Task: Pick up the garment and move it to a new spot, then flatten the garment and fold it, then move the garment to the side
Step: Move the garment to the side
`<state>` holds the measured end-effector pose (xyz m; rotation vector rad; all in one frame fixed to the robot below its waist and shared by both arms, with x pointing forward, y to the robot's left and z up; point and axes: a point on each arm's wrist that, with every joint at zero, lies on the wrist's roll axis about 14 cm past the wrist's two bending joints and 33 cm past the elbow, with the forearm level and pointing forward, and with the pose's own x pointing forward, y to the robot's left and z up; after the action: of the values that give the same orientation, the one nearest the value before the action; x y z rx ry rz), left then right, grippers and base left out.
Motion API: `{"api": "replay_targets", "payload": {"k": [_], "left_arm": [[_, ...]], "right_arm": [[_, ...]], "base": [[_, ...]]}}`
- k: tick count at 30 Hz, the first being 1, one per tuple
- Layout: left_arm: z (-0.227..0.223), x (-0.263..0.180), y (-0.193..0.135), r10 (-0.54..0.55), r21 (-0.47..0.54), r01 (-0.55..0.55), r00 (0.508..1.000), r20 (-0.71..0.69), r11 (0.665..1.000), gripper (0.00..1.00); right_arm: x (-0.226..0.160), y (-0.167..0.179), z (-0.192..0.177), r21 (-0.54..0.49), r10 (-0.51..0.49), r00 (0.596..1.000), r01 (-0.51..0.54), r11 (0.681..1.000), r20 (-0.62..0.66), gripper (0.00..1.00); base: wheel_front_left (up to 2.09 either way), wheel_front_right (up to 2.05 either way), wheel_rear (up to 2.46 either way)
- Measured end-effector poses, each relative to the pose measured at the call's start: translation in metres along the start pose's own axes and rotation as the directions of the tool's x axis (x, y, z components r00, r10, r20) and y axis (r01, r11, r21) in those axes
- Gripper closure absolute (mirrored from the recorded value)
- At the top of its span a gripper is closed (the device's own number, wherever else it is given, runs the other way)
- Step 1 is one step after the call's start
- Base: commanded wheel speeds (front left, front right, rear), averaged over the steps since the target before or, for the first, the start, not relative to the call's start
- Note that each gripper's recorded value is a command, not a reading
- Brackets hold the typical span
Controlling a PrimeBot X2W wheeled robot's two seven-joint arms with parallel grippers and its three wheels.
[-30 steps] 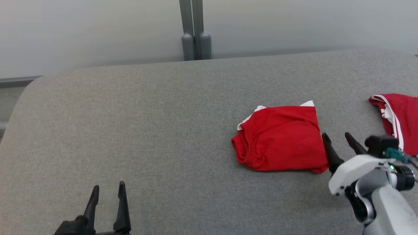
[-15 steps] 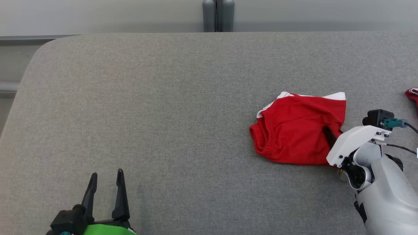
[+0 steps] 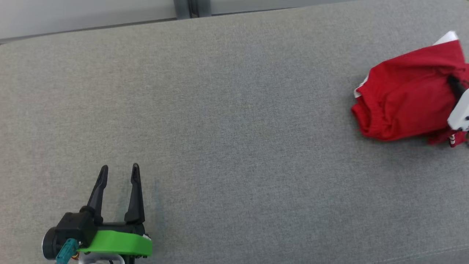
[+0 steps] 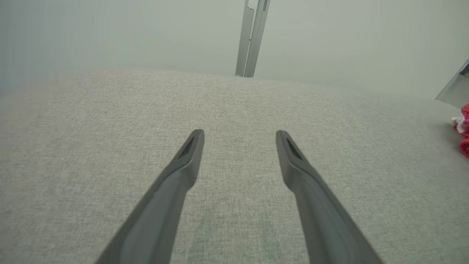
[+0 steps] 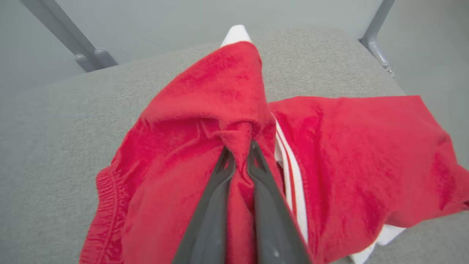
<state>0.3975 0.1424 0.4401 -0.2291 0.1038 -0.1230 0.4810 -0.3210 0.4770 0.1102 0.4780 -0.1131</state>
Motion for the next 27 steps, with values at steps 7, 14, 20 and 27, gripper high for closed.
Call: {"api": "replay_targets", "payload": {"k": [7, 14, 20, 27], "left_arm": [[-0.034, 0.015, -0.003, -0.030, 0.004, 0.031, 0.995, -0.091, 1.000, 0.00], [-0.050, 0.010, 0.018, 0.032, -0.005, -0.033, 0.990, -0.136, 0.999, 0.00], [-0.049, 0.008, 0.025, 0.058, -0.020, -0.062, 0.989, -0.134, 0.998, 0.00], [-0.022, 0.011, 0.026, 0.065, -0.029, -0.067, 0.996, -0.052, 0.997, 0.00]], "right_arm": [[0.006, -0.078, 0.008, -0.052, -0.213, 0.974, 0.210, 0.976, -0.074, 1.00], [0.013, -0.129, -0.001, -0.153, -0.377, 0.919, 0.359, 0.921, -0.112, 0.00], [0.020, -0.134, 0.010, -0.189, -0.415, 0.910, 0.409, 0.893, 0.010, 0.00], [0.006, -0.093, 0.053, -0.200, -0.297, 0.902, 0.369, 0.908, 0.314, 0.00]], "base": [[0.00, 0.00, 0.00], [0.00, 0.00, 0.00], [0.00, 0.00, 0.00], [0.00, 0.00, 0.00]]}}
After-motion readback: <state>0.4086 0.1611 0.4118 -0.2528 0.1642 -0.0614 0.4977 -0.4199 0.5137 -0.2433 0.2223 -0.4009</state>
